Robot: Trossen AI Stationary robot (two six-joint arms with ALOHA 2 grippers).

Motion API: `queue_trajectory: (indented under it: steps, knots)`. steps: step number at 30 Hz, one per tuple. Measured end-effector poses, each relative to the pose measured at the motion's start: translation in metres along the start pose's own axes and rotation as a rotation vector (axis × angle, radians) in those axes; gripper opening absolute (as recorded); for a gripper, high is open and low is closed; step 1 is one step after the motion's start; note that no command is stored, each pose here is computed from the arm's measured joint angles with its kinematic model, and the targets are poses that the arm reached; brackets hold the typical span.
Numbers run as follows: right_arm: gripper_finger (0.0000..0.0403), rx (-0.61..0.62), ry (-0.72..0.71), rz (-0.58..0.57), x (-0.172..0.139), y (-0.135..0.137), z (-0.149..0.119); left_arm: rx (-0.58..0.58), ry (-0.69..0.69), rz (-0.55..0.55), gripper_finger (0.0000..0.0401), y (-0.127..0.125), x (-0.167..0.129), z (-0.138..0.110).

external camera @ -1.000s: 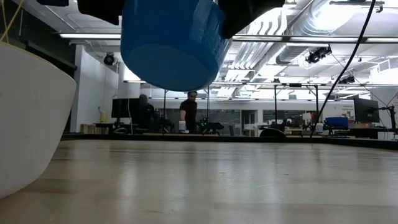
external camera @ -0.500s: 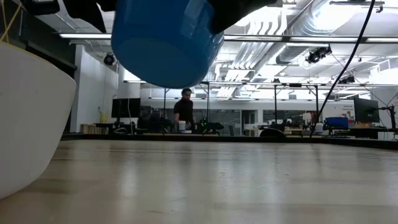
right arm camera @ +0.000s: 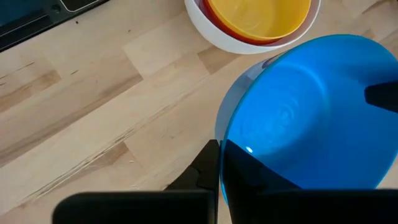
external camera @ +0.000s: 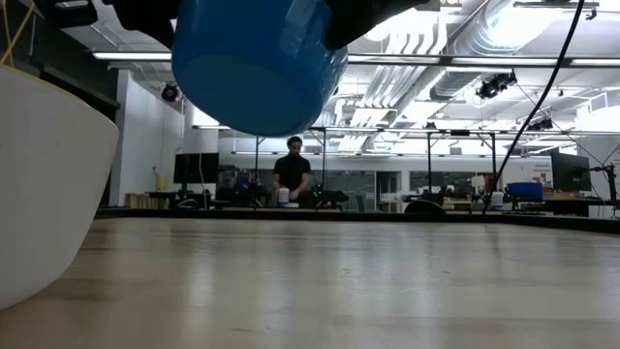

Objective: Nest bowls inside each other
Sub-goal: Stack the blue bowl on top of the yellow bowl

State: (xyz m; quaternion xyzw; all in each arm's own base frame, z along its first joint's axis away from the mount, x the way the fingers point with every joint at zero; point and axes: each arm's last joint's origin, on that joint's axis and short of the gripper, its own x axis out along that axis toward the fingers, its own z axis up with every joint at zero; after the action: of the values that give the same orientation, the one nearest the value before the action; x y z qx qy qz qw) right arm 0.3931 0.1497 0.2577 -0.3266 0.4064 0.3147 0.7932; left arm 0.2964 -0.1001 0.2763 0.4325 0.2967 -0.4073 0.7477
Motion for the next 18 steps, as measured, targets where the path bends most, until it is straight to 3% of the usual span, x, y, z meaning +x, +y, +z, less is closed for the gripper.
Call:
queue_trajectory:
  steps: [5, 18]
  knots:
    - [0.0004, 0.0, 0.001, 0.001, 0.0, 0.0001, -0.0001, -0.006, -0.002, -0.009, 0.001, -0.0007, 0.0, -0.0002]
    - [0.0009, 0.0, -0.001, -0.001, 0.0, -0.0001, 0.0001, -0.021, -0.007, -0.003, 0.0003, -0.0001, 0.0002, 0.0003]
